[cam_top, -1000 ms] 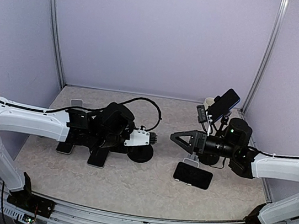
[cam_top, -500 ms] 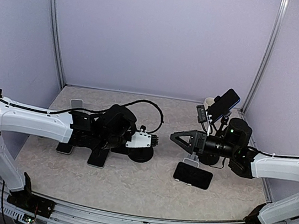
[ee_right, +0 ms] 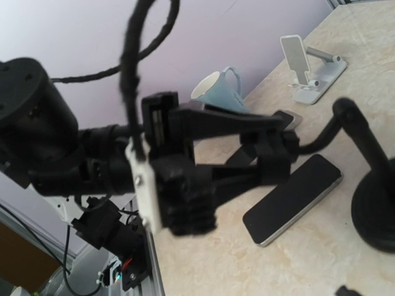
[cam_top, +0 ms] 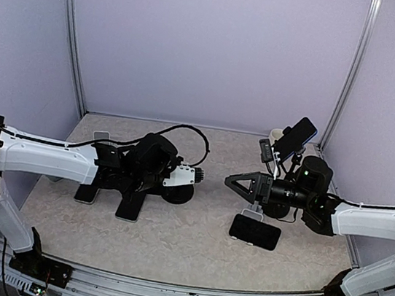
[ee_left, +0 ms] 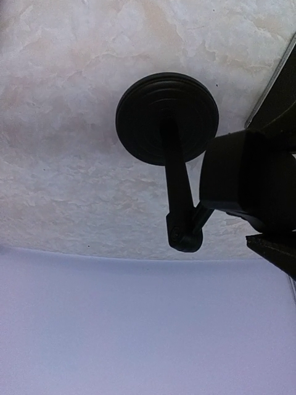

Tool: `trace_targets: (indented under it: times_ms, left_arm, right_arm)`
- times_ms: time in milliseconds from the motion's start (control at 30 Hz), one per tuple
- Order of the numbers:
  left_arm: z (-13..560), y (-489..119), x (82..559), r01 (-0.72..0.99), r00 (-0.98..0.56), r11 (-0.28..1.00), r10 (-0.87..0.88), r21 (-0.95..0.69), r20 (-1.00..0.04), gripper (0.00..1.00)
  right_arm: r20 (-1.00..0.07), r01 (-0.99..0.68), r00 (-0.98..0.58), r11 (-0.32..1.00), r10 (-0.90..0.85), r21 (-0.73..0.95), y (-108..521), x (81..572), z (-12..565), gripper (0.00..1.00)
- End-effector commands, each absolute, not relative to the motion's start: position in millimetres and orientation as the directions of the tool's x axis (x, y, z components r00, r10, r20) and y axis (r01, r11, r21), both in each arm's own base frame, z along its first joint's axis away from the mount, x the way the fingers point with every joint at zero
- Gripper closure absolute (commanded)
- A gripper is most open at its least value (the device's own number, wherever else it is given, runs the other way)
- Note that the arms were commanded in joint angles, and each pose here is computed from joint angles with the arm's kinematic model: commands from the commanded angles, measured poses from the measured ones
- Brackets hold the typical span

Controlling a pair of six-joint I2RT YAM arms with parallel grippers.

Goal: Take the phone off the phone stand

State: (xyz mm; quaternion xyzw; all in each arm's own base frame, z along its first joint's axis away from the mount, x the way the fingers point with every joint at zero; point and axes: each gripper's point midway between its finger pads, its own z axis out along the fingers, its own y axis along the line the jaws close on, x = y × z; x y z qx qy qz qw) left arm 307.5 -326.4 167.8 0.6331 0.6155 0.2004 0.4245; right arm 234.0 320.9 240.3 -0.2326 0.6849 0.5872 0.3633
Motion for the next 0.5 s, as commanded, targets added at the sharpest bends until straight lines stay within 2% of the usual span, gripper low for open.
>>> trace_targets:
  times_ms: [0, 300, 467]
  left_arm:
    - [200.4, -310.9, 336.0, 0.493, 0.082, 0.247, 0.941, 0.834, -0.327, 0.94]
    - [199.3, -273.1, 375.5, 0.399, -0.067, 0.295, 0.954, 0.868, -0.293, 0.96]
    - [195.2, -250.8, 396.1, 0.372, -0.143, 0.338, 0.941, 0.865, -0.307, 0.96]
  right_arm:
    - [-0.781, -0.758, -0.614, 0.192, 0.114, 0.624, 321.8, 237.5, 245.6, 0.03]
    - [-0.78, -0.759, -0.617, 0.18, 0.106, 0.625, 325.8, 239.7, 245.1, 0.06]
    - [-0.785, -0.765, -0.611, 0.181, 0.101, 0.618, 326.9, 240.4, 247.2, 0.06]
